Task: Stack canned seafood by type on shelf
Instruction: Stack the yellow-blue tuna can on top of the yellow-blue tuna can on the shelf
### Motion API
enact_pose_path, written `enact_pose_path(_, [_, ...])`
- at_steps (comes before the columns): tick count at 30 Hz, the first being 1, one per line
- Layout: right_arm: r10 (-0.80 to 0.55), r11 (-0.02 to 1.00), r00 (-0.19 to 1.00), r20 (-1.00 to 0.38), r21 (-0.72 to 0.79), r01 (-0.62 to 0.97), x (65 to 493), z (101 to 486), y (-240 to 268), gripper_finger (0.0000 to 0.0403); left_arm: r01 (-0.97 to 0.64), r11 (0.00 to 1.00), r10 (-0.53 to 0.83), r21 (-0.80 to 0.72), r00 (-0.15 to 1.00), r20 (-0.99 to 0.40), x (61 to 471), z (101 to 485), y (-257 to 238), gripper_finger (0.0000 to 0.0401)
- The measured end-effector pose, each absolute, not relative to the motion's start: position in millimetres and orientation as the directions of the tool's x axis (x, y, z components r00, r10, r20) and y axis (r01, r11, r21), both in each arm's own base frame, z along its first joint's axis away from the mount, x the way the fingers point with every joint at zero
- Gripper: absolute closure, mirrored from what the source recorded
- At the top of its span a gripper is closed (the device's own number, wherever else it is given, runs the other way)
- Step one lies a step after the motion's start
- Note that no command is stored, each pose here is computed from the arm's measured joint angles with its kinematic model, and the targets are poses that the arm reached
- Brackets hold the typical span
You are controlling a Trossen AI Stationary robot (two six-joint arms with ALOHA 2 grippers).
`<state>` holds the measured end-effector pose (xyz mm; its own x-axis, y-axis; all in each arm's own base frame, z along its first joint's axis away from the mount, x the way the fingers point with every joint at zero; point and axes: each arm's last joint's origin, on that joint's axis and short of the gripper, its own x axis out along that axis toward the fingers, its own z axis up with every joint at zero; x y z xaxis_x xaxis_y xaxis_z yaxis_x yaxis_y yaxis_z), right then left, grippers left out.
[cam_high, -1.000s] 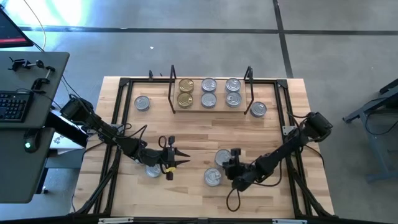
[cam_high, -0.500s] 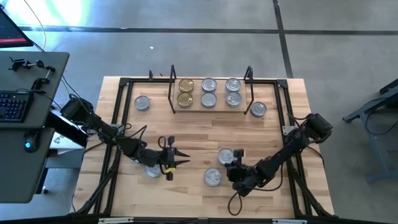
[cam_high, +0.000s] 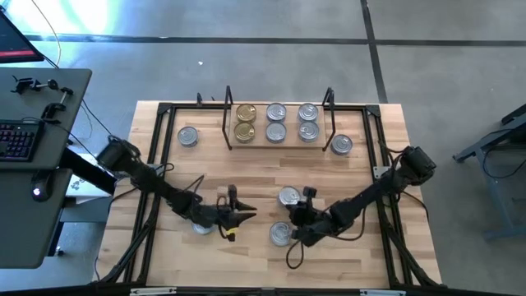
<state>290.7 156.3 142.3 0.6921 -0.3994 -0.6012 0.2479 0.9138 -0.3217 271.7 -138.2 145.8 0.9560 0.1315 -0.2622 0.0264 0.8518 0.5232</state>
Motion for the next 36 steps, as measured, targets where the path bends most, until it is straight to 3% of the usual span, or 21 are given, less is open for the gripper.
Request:
enact_pose_path(5, [-0.338, 0.941, 0.705, -0.623, -0.24, 0.239, 303, 144, 146, 0.0402, 0.109, 0.749, 0.118, 0.654, 0.949, -0.294, 288, 125, -134, 0.0312])
enact_pose_path(9, [-0.299, 0.954, 0.717, -0.629, -0.194, 0.227, 310, 146, 140, 0.0402, 0.191, 0.669, 0.079, 0.718, 0.943, -0.324, 304, 116, -131, 0.0268])
enact_pose_path(14, [-0.266, 0.963, 0.727, -0.633, -0.15, 0.222, 315, 147, 134, 0.0403, 0.205, 0.561, 0.123, 0.802, 0.938, -0.326, 323, 109, -126, 0.0211])
enact_pose_path(20, [-0.214, 0.976, 0.736, -0.642, -0.106, 0.191, 316, 148, 136, 0.0403, 0.236, 0.482, 0.159, 0.843, 0.923, -0.35, 332, 99, -116, 0.0173])
enact_pose_path(28, [-0.164, 0.984, 0.762, -0.627, -0.054, 0.167, 319, 151, 138, 0.0403, 0.194, 0.57, 0.194, 0.799, 0.913, -0.36, 336, 91, -106, 0.0169])
enact_pose_path(36, [-0.174, 0.984, 0.77, -0.614, -0.071, 0.166, 320, 152, 139, 0.0403, 0.193, 0.581, 0.197, 0.791, 0.909, -0.367, 335, 89, -107, 0.0169])
